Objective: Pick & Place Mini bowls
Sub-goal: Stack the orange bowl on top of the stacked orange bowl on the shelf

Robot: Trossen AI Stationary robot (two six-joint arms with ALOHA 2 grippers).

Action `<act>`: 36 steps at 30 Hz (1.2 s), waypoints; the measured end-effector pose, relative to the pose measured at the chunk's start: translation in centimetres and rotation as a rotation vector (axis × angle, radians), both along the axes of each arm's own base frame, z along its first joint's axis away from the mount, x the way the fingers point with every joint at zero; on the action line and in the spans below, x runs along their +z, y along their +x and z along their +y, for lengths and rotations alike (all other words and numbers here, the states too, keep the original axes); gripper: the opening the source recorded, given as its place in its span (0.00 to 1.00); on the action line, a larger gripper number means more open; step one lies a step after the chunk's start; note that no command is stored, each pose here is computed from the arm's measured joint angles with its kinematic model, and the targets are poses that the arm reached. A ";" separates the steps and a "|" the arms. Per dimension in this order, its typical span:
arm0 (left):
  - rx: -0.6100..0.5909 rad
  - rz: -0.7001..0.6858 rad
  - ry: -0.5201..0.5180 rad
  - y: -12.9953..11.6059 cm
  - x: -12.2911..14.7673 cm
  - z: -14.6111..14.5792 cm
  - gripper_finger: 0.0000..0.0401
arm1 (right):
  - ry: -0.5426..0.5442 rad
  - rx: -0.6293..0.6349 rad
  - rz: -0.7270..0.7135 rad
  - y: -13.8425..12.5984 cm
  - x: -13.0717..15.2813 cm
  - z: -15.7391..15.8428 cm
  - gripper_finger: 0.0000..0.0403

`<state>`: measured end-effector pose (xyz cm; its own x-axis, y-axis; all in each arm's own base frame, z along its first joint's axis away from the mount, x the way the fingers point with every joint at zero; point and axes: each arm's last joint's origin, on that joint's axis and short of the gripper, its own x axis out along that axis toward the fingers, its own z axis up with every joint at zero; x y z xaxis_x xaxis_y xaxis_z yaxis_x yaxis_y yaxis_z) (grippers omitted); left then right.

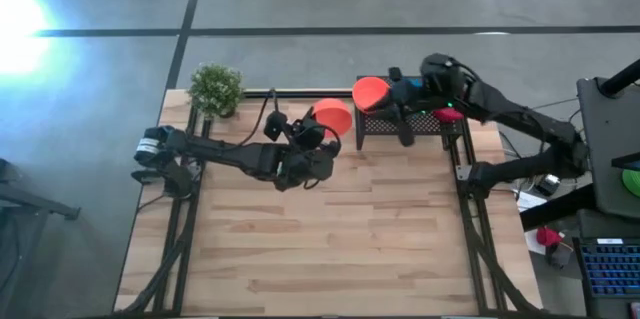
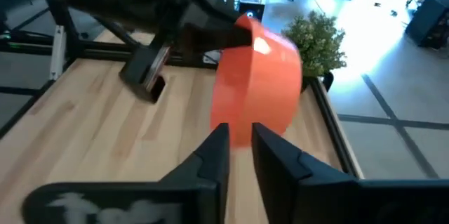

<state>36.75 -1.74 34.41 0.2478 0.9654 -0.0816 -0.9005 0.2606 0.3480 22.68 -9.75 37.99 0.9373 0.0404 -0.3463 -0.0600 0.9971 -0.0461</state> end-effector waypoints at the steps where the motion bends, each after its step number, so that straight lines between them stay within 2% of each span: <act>1: 0.003 0.005 0.001 0.0 0.0 0.1 0.00 | -0.007 0.005 0.003 0.6 0.1 -0.2 0.17; 8: 0.032 0.011 0.004 0.0 0.1 1.2 0.00 | -0.020 0.006 0.043 3.7 1.2 -1.7 0.31; 15: 0.037 0.013 0.004 0.0 0.1 1.4 0.00 | -0.050 -0.013 0.098 5.6 1.2 -2.8 0.37; 21: 0.037 -0.001 0.004 0.1 0.2 1.4 0.00 | -0.045 -0.012 0.109 6.9 0.9 -3.5 0.36; 24: 0.032 0.022 0.011 0.1 0.3 1.3 0.00 | -0.045 -0.023 0.124 7.4 0.5 -3.7 0.35; 29: 0.021 0.056 0.017 0.1 0.7 1.2 0.00 | -0.086 -0.108 0.160 7.8 0.0 -4.0 0.32; 36: -0.047 0.143 0.012 0.1 0.9 1.2 0.00 | -0.086 -0.118 0.170 7.7 0.0 -4.1 0.29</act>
<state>36.90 -0.53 35.35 0.2795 0.9540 -0.1081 -0.8282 0.2965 0.4755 30.41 -13.83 37.94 0.8616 -0.1025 -0.4971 0.0424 0.9905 -0.1309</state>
